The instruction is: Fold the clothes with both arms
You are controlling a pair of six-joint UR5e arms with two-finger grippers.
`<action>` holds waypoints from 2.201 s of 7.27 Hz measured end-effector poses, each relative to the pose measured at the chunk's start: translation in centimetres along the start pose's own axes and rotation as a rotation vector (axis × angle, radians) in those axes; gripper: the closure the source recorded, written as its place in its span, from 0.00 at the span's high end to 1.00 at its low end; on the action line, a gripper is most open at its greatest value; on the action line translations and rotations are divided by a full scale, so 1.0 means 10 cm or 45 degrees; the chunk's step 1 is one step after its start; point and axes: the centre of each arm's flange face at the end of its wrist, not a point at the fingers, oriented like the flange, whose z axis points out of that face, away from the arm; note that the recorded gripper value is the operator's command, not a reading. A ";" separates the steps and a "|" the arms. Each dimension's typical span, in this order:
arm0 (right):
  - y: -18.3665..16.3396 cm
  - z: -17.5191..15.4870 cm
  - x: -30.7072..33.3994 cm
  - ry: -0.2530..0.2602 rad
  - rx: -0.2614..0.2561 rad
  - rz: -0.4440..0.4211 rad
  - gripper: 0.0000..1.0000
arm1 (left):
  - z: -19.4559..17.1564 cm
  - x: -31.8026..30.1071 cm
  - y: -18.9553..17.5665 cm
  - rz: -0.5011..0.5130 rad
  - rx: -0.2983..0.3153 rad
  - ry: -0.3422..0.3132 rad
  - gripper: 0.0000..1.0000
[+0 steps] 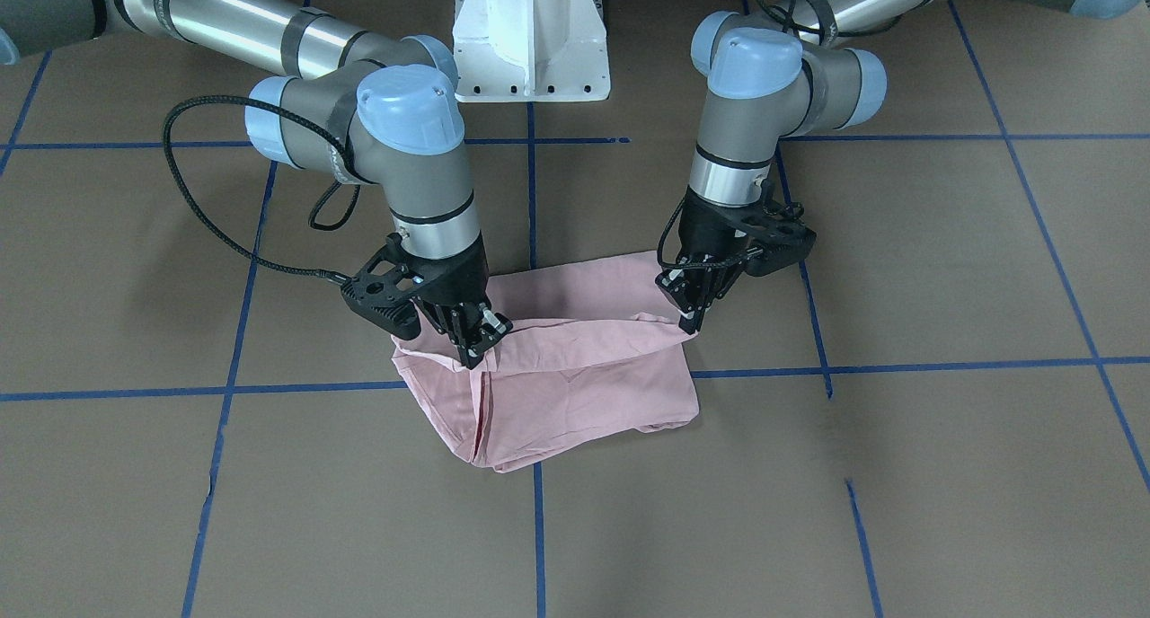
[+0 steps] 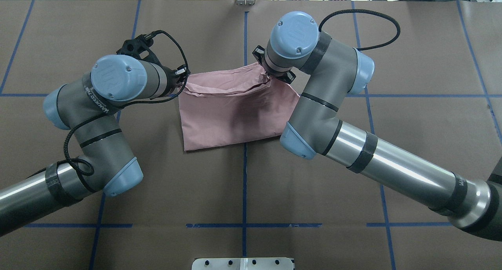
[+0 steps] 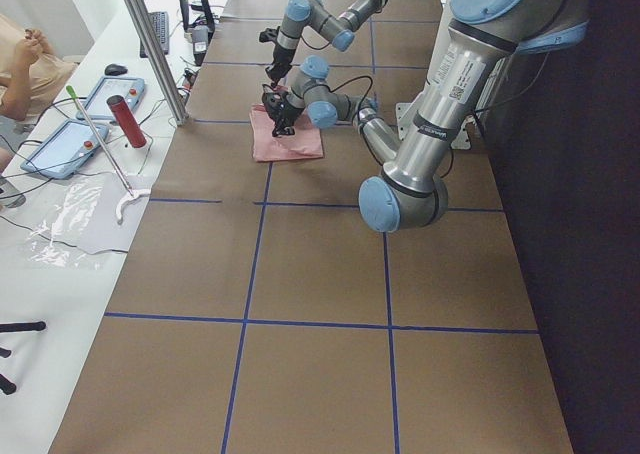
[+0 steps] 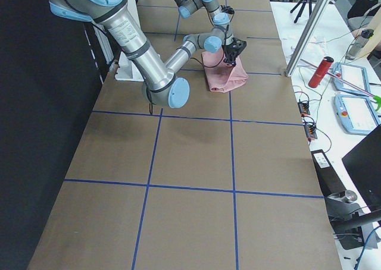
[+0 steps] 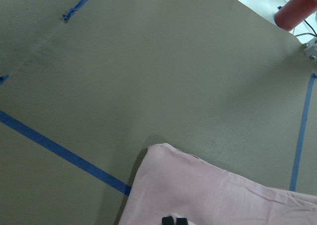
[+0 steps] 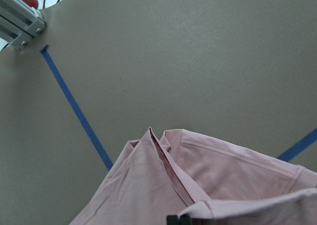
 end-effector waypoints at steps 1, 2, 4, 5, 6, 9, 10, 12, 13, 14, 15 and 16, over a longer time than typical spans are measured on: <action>-0.04 0.14 -0.06 0.011 0.006 -0.005 0.48 | 0.10 -0.02 -0.02 0.007 0.003 0.006 0.65; -0.17 0.40 -0.10 0.003 0.016 -0.024 0.99 | 0.37 -0.05 -0.15 0.047 0.021 0.027 1.00; -0.70 0.81 -0.32 -0.028 0.052 -0.132 1.00 | 1.00 -0.13 -0.84 0.153 0.127 0.085 1.00; -1.01 0.77 -0.41 -0.041 0.050 -0.173 1.00 | 1.09 -0.25 -1.04 0.174 0.156 0.104 1.00; -1.32 0.74 -0.34 -0.037 0.051 -0.224 1.00 | 1.10 -0.35 -1.13 0.186 0.168 0.126 1.00; -2.46 0.56 0.55 0.003 -0.020 -0.403 1.00 | 0.82 -0.95 -1.52 0.426 0.130 0.151 1.00; -3.03 0.37 1.06 0.027 -0.063 -0.484 1.00 | 0.61 -1.44 -1.97 0.562 0.048 0.165 1.00; -4.15 -0.38 2.22 0.075 -0.131 -0.686 1.00 | -0.03 -2.68 -3.02 0.861 -0.047 0.162 1.00; -4.35 -0.77 2.79 0.100 -0.143 -0.779 1.00 | -0.41 -3.34 -3.46 0.981 -0.050 0.141 1.00; -4.35 -1.02 3.41 0.137 -0.175 -0.862 1.00 | -0.78 -3.99 -3.78 1.062 -0.045 0.109 1.00; -4.27 -1.15 4.02 0.161 -0.233 -0.939 1.00 | -1.06 -4.53 -3.97 1.117 -0.063 0.064 1.00; -4.18 -1.21 4.48 0.169 -0.292 -0.971 1.00 | -1.23 -4.88 -4.10 1.132 -0.130 0.031 1.00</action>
